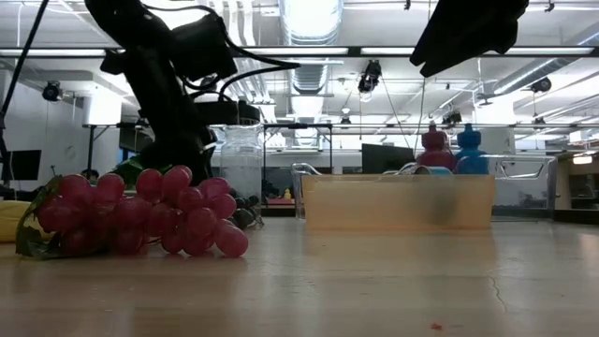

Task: Pick & Place Food Item
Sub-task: Put the dark violet grapes into the left transparent bin

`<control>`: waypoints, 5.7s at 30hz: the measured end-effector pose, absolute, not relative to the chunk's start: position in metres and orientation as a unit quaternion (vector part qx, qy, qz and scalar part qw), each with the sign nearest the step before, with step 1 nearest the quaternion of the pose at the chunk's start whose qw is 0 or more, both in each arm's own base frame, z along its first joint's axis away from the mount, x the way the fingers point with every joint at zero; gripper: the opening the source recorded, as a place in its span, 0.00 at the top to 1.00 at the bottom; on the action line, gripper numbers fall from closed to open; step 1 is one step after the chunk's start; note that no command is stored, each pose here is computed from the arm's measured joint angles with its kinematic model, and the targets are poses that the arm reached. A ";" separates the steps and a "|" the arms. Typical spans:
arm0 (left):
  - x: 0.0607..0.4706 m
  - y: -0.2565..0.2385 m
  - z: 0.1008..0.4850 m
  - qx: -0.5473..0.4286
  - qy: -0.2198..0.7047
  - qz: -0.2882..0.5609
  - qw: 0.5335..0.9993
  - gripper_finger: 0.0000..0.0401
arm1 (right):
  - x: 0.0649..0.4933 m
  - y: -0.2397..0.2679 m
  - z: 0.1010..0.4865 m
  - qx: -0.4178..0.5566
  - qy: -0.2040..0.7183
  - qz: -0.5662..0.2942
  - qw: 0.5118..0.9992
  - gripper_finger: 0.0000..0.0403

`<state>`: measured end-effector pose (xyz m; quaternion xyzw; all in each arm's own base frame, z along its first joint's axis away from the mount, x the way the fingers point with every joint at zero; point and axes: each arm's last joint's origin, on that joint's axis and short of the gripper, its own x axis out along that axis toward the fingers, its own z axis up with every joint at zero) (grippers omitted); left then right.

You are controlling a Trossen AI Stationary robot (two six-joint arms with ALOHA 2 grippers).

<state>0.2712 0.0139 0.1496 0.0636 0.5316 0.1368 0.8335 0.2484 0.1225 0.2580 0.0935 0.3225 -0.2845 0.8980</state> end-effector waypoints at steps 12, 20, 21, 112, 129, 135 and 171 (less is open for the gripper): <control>0.272 0.014 0.151 0.074 0.529 0.130 0.835 0.79 | 0.249 0.123 0.257 0.094 0.322 -0.284 0.898 0.49; 0.269 0.014 0.155 0.100 0.562 0.112 0.814 0.69 | 0.249 0.123 0.257 0.095 0.321 -0.284 0.898 0.49; 0.269 0.014 0.157 0.107 0.570 0.107 0.808 0.68 | 0.249 0.123 0.257 0.095 0.321 -0.284 0.898 0.49; 0.334 0.066 0.348 0.131 0.335 0.194 0.913 1.00 | 0.249 0.123 0.257 0.086 0.324 -0.280 0.900 0.49; 0.394 0.145 0.327 0.088 0.365 0.256 0.891 1.00 | 0.249 0.123 0.257 0.085 0.324 -0.280 0.900 0.49; 0.395 0.173 0.307 0.056 0.381 0.287 0.877 1.00 | 0.249 0.123 0.257 0.085 0.324 -0.280 0.900 0.49; 0.408 0.191 0.242 0.004 0.404 0.299 0.864 1.00 | 0.249 0.123 0.257 0.084 0.324 -0.279 0.900 0.49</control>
